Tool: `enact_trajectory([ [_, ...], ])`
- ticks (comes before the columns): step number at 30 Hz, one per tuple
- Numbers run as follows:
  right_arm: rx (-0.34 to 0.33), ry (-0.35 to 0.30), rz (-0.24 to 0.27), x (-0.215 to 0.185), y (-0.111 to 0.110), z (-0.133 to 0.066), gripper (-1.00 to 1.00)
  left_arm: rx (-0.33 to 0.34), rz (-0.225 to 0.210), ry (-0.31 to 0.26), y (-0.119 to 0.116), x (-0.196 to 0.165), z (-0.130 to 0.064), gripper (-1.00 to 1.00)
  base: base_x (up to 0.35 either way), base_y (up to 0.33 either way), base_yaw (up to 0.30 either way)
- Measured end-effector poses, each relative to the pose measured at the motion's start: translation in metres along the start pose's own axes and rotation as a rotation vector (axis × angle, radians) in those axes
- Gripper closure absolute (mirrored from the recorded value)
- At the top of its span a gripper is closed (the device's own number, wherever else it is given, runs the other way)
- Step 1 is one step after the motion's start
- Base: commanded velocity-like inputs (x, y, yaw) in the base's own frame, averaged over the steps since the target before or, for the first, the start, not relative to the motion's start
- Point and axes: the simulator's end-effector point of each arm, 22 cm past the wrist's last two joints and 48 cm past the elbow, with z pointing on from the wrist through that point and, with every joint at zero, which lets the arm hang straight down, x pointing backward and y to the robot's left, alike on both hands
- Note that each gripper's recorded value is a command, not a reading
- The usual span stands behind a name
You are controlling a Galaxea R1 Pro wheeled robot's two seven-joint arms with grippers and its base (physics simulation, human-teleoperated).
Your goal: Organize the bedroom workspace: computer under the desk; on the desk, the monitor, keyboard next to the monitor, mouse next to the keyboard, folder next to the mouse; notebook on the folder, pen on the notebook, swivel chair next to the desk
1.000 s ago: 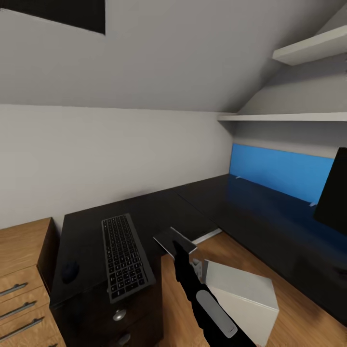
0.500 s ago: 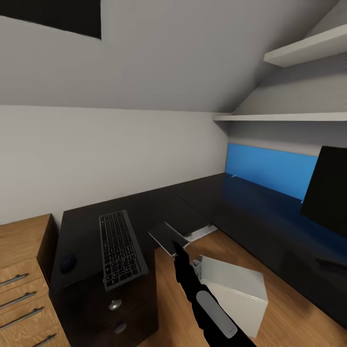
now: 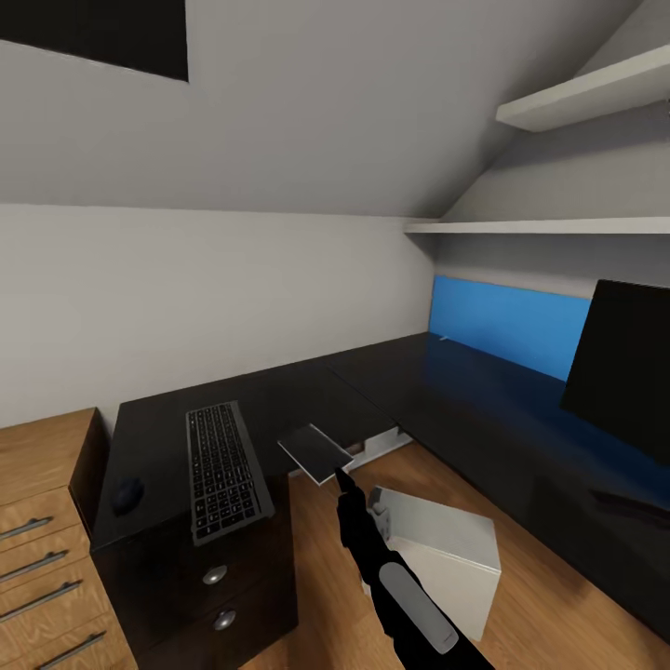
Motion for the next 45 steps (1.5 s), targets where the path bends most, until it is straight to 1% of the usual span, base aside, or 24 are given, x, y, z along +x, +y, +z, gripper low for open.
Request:
enact_trajectory([
  [3, 0.001, -0.001, 0.0, -0.001, 0.0, 0.0, -1.0, 0.0, 0.0, 0.0, 0.0, 0.0, 0.0, -1.0, -0.002, -0.002, 0.0],
  [7, 0.005, -0.005, 0.0, -0.003, 0.005, 0.0, -1.0, 0.0, -0.001, -0.001, 0.002, -0.004, -0.006, -1.0, 0.0, 0.0, 0.0],
  [12, 0.021, -0.012, -0.003, -0.007, 0.007, -0.001, -1.0, 0.0, -0.001, 0.001, 0.004, -0.009, -0.014, -1.0, 0.0, 0.0, 0.0],
  [18, 0.031, -0.026, -0.017, -0.02, 0.012, -0.003, -1.0, -0.001, -0.002, 0.002, 0.007, -0.014, -0.024, -1.0, 0.0, 0.0, 0.0],
  [22, 0.038, -0.048, -0.034, -0.039, 0.015, -0.005, -1.0, -0.002, -0.003, 0.002, 0.01, -0.018, -0.03, -1.0, 0.0, 0.0, 0.0],
  [23, 0.043, -0.065, -0.042, -0.053, 0.014, -0.007, -1.0, -0.003, -0.003, 0.002, 0.011, -0.019, -0.031, -1.0, 0.0, 0.0, 0.0],
  [25, 0.046, -0.083, -0.049, -0.067, 0.016, -0.009, -1.0, -0.004, -0.003, 0.002, 0.012, -0.021, -0.034, -1.0, 0.0, 0.0, 0.0],
  [26, 0.051, -0.109, -0.054, -0.086, 0.015, -0.011, -1.0, -0.006, -0.003, 0.003, 0.014, -0.021, -0.035, -1.0, 0.0, 0.0, 0.0],
  [29, 0.057, -0.124, -0.061, -0.096, 0.017, -0.013, -1.0, -0.006, -0.004, 0.003, 0.016, -0.024, -0.04, -1.0, 0.0, 0.0, 0.0],
  [31, 0.084, -0.146, -0.082, -0.116, 0.008, -0.019, -1.0, -0.007, -0.004, 0.002, 0.017, -0.026, -0.043, -1.0, 0.0, 0.0, 0.0],
  [32, 0.11, -0.155, -0.091, -0.123, -0.003, -0.022, -1.0, -0.007, -0.004, 0.002, 0.018, -0.027, -0.044, -1.0, 0.0, 0.0, 0.0],
  [33, 0.125, -0.159, -0.096, -0.127, -0.008, -0.023, -1.0, -0.008, -0.004, 0.002, 0.018, -0.028, -0.046, -1.0, 0.0, 0.0, 0.0],
  [34, 0.156, -0.167, -0.103, -0.133, -0.021, -0.027, -1.0, -0.008, -0.004, 0.002, 0.019, -0.029, -0.047, -1.0, 0.0, 0.0, 0.0],
  [36, 0.188, -0.174, -0.111, -0.138, -0.033, -0.031, -1.0, -0.008, -0.004, 0.002, 0.02, -0.03, -0.05, -1.0, 0.0, 0.0, 0.0],
  [37, 0.221, -0.181, -0.118, -0.143, -0.046, -0.036, -1.0, -0.01, -0.004, 0.002, 0.021, -0.031, -0.052, -1.0, 0.0, 0.0, 0.0],
  [41, 0.299, -0.194, -0.135, -0.152, -0.074, -0.049, -1.0, -0.014, -0.003, 0.001, 0.026, -0.035, -0.057, -1.0, 0.0, 0.0, 0.0],
  [42, 0.346, -0.204, -0.145, -0.157, -0.092, -0.058, -1.0, -0.016, -0.003, 0.002, 0.028, -0.035, -0.058, -1.0, 0.0, 0.0, 0.0],
  [45, 0.431, -0.225, -0.176, -0.168, -0.123, -0.076, -1.0, -0.018, -0.002, 0.001, 0.031, -0.038, -0.062, -1.0, 0.0, 0.0, 0.0],
])
